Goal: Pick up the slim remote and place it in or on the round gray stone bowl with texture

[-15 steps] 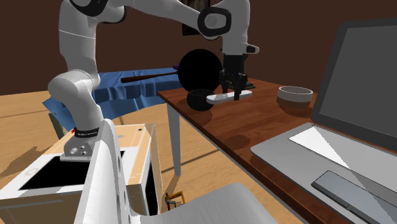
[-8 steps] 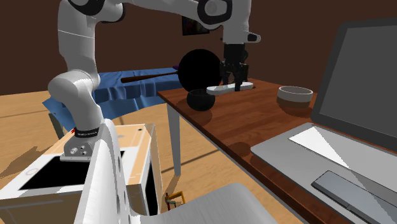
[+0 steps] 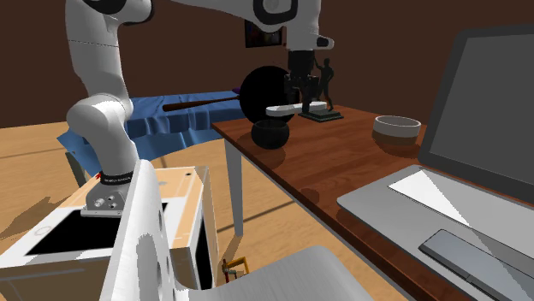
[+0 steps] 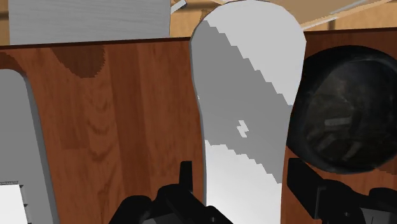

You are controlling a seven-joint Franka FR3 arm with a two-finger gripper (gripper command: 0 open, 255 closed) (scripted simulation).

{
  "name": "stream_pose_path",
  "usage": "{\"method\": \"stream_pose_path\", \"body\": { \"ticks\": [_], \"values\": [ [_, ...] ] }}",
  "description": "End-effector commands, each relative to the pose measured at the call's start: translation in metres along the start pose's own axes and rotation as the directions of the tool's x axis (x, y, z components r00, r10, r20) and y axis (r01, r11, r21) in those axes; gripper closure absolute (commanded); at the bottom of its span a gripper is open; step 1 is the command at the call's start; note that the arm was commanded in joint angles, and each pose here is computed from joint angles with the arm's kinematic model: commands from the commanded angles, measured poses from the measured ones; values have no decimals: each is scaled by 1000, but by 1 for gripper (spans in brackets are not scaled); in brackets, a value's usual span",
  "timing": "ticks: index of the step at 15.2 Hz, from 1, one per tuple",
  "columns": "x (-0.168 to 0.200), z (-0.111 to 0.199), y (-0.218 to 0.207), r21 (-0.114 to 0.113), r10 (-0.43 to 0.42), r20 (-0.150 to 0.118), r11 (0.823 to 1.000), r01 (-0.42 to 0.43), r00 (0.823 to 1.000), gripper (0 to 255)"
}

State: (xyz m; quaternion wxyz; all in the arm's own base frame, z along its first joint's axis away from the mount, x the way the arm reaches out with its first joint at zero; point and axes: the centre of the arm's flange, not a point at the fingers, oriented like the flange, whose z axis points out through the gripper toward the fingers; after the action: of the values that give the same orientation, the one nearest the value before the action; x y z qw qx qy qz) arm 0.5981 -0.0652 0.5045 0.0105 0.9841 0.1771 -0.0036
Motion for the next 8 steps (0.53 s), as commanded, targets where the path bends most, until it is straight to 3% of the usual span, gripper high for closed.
{"method": "stream_pose_path", "body": {
  "ticks": [1, 8],
  "values": [
    [-3, 1, -26, 0, 1, 0, 1000, -1, 1000, 255],
    [-18, -4, -117, 0, 1, 0, 1000, -1, 1000, 255]
  ]
}}
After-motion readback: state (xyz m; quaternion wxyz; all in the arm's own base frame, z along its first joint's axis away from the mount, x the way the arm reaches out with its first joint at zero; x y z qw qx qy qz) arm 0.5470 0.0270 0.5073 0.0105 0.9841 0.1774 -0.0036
